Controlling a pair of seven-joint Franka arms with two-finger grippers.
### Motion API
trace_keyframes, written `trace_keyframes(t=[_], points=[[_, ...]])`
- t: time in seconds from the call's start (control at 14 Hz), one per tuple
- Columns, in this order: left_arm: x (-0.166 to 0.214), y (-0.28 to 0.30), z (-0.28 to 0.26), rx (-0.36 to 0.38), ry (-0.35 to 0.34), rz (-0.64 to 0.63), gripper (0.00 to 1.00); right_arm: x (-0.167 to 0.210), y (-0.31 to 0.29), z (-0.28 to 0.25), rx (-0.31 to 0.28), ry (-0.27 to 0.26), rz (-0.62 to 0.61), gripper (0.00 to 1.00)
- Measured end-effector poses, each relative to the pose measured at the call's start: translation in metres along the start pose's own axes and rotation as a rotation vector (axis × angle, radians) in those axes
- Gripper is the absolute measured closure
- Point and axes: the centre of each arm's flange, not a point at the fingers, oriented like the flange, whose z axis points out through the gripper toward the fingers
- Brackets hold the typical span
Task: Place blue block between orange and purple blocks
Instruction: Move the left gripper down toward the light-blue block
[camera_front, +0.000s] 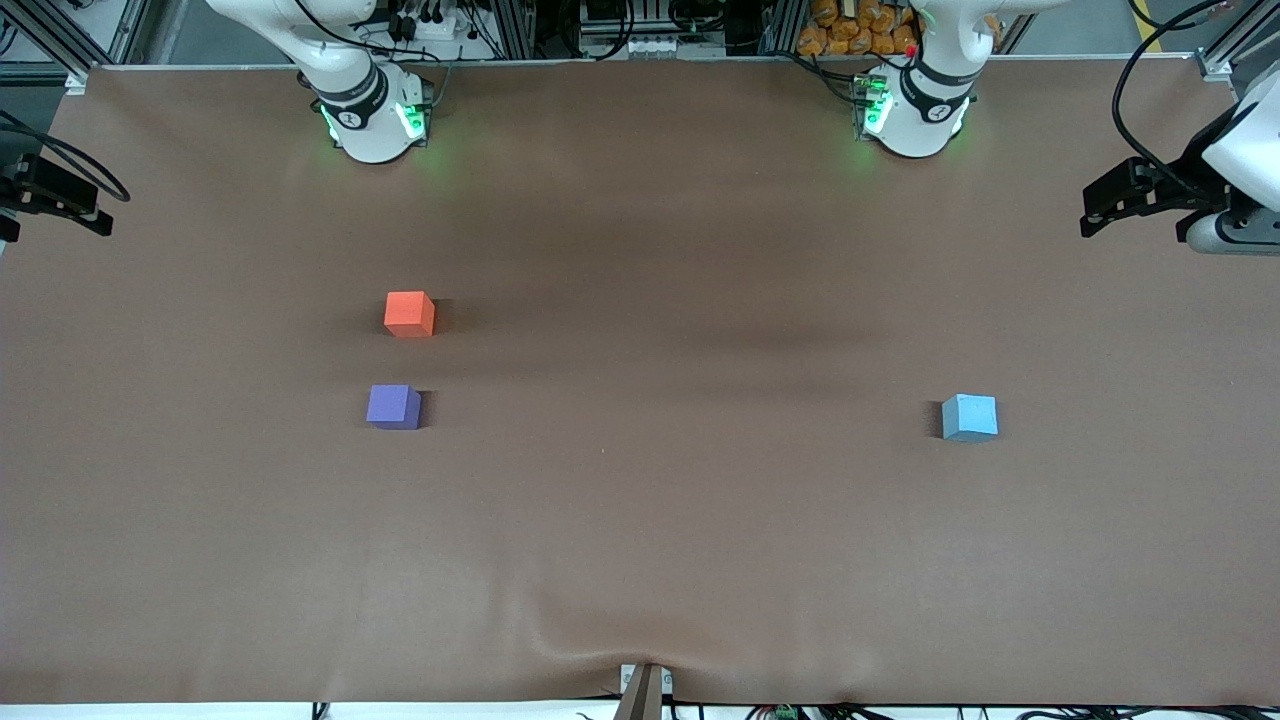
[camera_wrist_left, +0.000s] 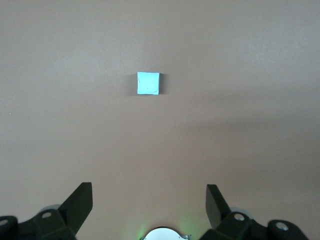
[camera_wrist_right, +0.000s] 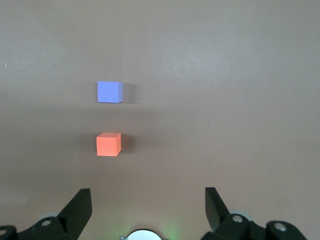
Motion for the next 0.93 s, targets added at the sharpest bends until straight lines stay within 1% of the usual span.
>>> trace_keyframes(t=[0.29,0.43,0.57,0.71,0.79,0.93], points=[[0.001,0.000,0.002,0.000,-0.005,0.000,0.00,0.000,0.002,0.000,-0.001,0.002,0.005,0.00],[0.010,-0.002,0.013,-0.003,-0.025,-0.002,0.00,0.000,0.004,0.000,-0.001,0.002,0.008,0.00],[0.033,-0.015,0.042,-0.008,-0.055,-0.023,0.00,0.000,0.004,0.000,-0.001,0.003,0.008,0.00],[0.069,-0.037,0.080,-0.016,-0.032,-0.042,0.00,0.000,0.004,0.000,-0.001,0.003,0.008,0.00],[0.084,-0.044,0.104,-0.018,-0.037,-0.049,0.00,0.000,0.003,0.000,-0.001,0.003,0.007,0.00],[0.110,-0.049,0.160,-0.001,-0.090,-0.046,0.00,0.000,0.003,0.000,-0.001,0.004,0.007,0.00]])
